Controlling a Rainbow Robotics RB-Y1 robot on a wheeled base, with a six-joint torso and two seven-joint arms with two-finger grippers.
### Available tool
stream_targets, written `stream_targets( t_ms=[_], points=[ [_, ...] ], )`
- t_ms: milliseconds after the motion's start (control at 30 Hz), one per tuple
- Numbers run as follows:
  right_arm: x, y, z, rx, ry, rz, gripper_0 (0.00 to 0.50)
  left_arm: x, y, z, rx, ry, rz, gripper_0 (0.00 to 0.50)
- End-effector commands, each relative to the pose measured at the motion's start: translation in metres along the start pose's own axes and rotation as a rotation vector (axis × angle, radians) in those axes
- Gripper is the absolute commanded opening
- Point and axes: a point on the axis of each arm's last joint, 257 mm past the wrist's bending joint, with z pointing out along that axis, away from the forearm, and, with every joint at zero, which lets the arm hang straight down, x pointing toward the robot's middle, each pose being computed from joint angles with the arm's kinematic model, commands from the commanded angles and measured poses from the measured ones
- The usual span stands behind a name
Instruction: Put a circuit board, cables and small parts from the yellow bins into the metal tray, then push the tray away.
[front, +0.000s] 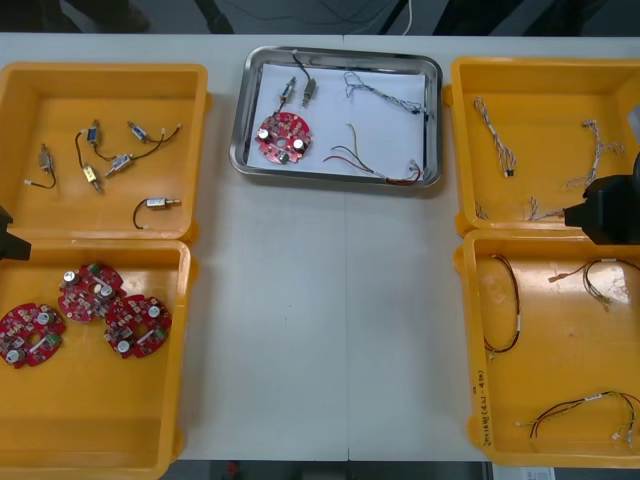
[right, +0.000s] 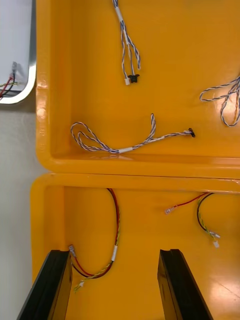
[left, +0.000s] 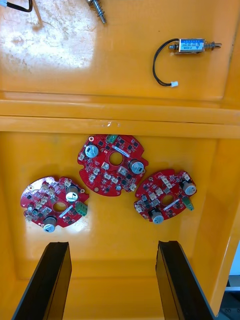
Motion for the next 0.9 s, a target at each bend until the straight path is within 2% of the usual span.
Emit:
stream_targets(
  t_ms=[33,300,433,633,900],
  points=[
    [0.011,-0.034,-0.003,0.089,0.028,-0.078,0.5,-0.001,0.007,-0.01,-0.024,-0.016,0.11,0.5],
    [0.041,-0.05,0.01,0.097,0.115,-0.015,0.5,-0.001,0.007,-0.01,-0.024,-0.016,0.11,0.5],
    [0.045,-0.059,0.014,0.095,0.141,0.024,0.5,-0.001,0.007,-0.01,-0.024,-0.016,0.11,0.5],
    [0.047,-0.074,0.017,0.098,0.157,0.073,0.5,-0.001,0.007,-0.01,-0.024,-0.016,0.11,0.5],
    [0.041,-0.091,0.015,0.147,0.139,0.097,0.5,-0.001,0.007,-0.01,-0.024,-0.016,0.11,0.5]
  ],
)
